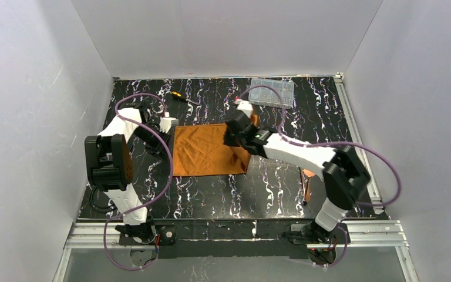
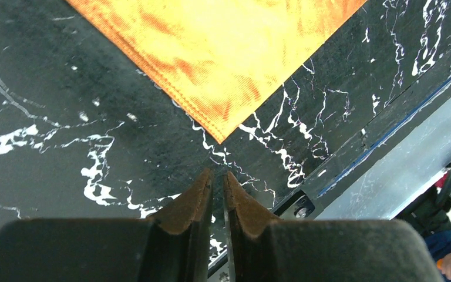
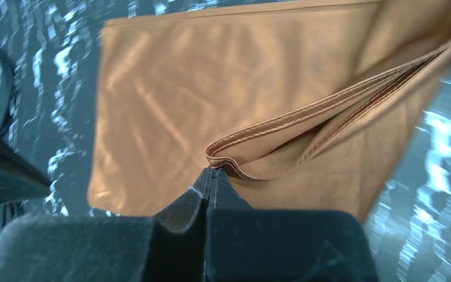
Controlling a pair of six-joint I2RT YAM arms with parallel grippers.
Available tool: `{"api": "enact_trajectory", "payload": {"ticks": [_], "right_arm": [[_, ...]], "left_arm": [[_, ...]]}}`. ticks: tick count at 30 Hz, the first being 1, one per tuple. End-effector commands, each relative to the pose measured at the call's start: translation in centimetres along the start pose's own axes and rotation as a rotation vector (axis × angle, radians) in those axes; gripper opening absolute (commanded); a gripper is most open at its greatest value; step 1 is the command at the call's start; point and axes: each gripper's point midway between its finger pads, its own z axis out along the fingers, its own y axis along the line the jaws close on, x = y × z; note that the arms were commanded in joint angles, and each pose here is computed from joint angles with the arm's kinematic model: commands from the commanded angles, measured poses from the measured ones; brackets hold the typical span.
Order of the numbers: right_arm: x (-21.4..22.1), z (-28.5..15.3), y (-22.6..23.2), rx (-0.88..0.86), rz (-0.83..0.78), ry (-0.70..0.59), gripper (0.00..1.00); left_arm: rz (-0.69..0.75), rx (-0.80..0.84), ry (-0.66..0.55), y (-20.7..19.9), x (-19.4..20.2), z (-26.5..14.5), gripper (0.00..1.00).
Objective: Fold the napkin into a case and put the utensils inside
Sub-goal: Fold the rectangle-folded napkin at the center of the board.
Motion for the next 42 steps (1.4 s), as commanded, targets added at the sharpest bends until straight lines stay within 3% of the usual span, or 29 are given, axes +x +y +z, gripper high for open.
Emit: {"api": "enact_trajectory", "payload": {"ticks": [1, 4, 11, 42], "right_arm": [[3.1, 2.2, 8.3, -0.259, -0.125, 0.13, 0.01], [5.9, 3.3, 12.6, -0.346, -0.187, 0.217, 0.01], [10.5, 5.1, 16.0, -0.38, -0.239, 0.303, 0.01], [15.4, 5.7, 19.1, -0.454, -0.327, 0.375, 0.02]], "left_arm": [[-0.052, 0.018, -0.047, 0.0, -0.2, -1.9, 0.11], [-0.061, 0.012, -0.061, 0.4, 0.2, -2.6, 0.11], [-0.074, 0.004, -0.081, 1.0, 1.2, -3.6, 0.11], [-0.079, 0.007, -0.087, 1.1, 1.5, -3.6, 0.13]]}}
